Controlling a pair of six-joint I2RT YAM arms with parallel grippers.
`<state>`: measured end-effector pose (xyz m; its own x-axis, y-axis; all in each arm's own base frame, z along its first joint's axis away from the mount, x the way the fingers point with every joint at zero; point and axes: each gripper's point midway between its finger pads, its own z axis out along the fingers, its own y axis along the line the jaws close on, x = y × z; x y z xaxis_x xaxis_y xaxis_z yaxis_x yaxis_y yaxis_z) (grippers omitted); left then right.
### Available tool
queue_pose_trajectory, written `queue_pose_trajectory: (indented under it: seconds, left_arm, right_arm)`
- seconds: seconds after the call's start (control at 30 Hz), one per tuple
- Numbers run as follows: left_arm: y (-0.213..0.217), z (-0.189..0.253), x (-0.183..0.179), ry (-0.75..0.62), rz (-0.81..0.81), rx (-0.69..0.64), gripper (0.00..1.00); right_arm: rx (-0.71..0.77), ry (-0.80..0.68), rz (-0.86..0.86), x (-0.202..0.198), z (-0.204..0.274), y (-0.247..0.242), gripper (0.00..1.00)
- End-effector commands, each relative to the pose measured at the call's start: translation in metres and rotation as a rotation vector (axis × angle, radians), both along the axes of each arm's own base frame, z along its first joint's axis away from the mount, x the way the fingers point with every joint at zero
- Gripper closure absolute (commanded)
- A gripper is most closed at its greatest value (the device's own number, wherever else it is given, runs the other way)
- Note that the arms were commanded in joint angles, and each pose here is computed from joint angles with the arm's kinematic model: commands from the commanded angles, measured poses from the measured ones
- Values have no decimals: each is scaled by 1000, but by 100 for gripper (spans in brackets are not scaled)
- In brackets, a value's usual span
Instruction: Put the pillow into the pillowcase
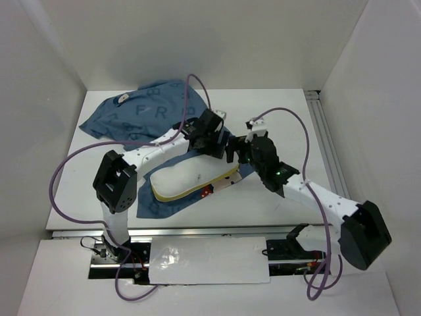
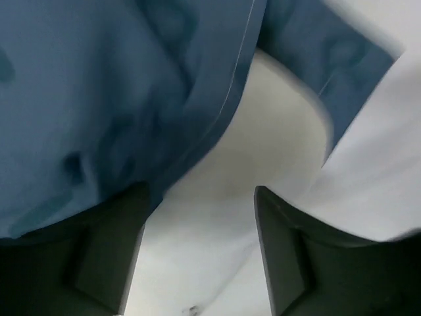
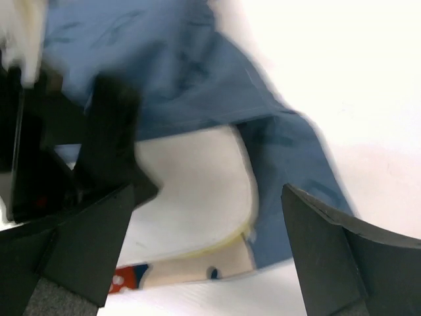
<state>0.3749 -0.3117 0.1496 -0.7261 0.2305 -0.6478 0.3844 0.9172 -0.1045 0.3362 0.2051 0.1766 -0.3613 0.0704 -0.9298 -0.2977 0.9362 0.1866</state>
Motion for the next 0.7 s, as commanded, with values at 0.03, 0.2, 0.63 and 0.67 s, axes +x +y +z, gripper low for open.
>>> queue_pose_trajectory:
  seconds: [0.03, 0.2, 0.63, 0.67]
  left_arm:
    - [8, 22, -26, 5, -12, -53, 0]
    - [52, 50, -48, -50, 146, -91, 0]
    - [232, -39, -178, 140, 874, -317, 0]
    - [238, -58, -187, 164, 896, -297, 2]
  right_arm:
    - [26, 51, -50, -17, 12, -22, 0]
    - [15, 32, 107, -35, 26, -2, 0]
    - [-183, 28, 610, -97, 8, 153, 0]
    - [-187, 16, 637, -100, 11, 165, 0]
